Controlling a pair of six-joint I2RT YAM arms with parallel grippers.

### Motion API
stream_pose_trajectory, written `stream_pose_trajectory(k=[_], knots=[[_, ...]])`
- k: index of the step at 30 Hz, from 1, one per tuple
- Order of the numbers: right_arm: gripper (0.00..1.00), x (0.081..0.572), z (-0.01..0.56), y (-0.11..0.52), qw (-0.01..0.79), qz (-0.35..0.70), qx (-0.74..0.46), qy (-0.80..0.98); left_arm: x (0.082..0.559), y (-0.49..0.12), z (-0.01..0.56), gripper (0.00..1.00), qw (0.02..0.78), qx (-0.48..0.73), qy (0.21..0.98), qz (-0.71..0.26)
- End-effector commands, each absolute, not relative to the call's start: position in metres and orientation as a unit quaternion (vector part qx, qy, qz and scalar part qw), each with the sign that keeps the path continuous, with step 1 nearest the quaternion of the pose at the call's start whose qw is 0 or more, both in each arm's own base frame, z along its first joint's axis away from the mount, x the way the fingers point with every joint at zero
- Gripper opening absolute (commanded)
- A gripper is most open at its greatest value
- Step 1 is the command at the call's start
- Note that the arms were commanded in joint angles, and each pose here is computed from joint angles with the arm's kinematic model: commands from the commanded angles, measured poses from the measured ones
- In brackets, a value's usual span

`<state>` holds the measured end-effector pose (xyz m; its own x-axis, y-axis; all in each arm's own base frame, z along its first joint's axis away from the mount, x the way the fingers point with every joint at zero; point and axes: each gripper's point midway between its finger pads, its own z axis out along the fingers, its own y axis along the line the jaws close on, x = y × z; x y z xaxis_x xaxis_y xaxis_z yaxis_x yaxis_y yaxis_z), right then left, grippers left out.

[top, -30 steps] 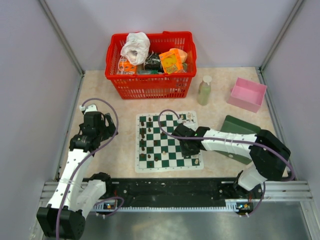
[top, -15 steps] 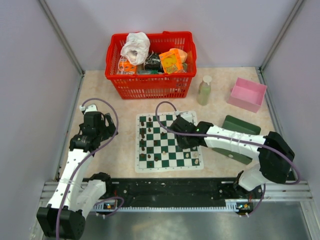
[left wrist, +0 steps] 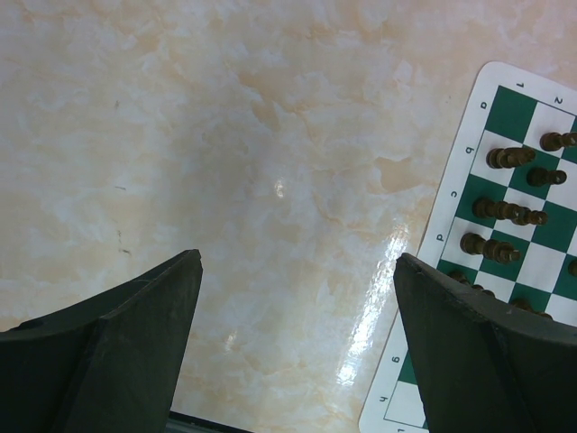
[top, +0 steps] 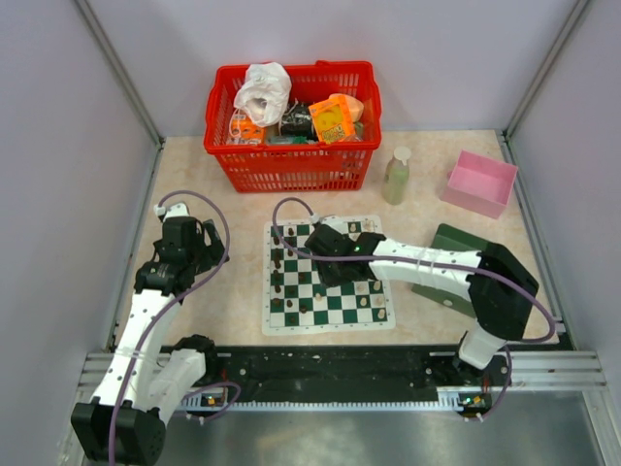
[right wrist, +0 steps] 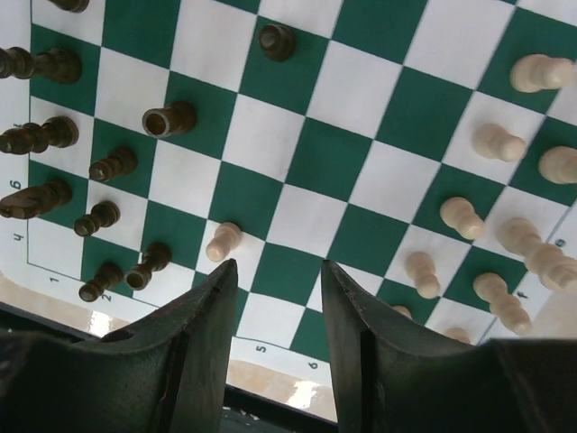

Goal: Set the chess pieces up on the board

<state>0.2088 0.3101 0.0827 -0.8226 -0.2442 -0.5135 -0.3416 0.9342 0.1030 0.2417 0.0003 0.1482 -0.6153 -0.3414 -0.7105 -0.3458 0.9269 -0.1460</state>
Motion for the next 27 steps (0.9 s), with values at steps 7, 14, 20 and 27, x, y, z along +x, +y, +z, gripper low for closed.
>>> stream_pose_trajectory(k=[7,14,20,27], knots=[[0.40,0.199,0.078,0.360,0.237,0.140,-0.209,0.939,0.247,0.000,0.157,0.93,0.419,-0.190,0.888,-0.002],[0.37,0.192,0.063,0.366,0.221,0.143,-0.220,0.939,0.247,0.003,0.160,0.93,0.422,-0.194,0.885,0.004],[0.35,0.187,0.052,0.366,0.202,0.140,-0.227,0.942,0.245,0.005,0.162,0.93,0.429,-0.198,0.882,0.007],[0.31,0.187,0.045,0.367,0.198,0.136,-0.229,0.943,0.246,0.005,0.161,0.93,0.426,-0.197,0.883,0.007]])
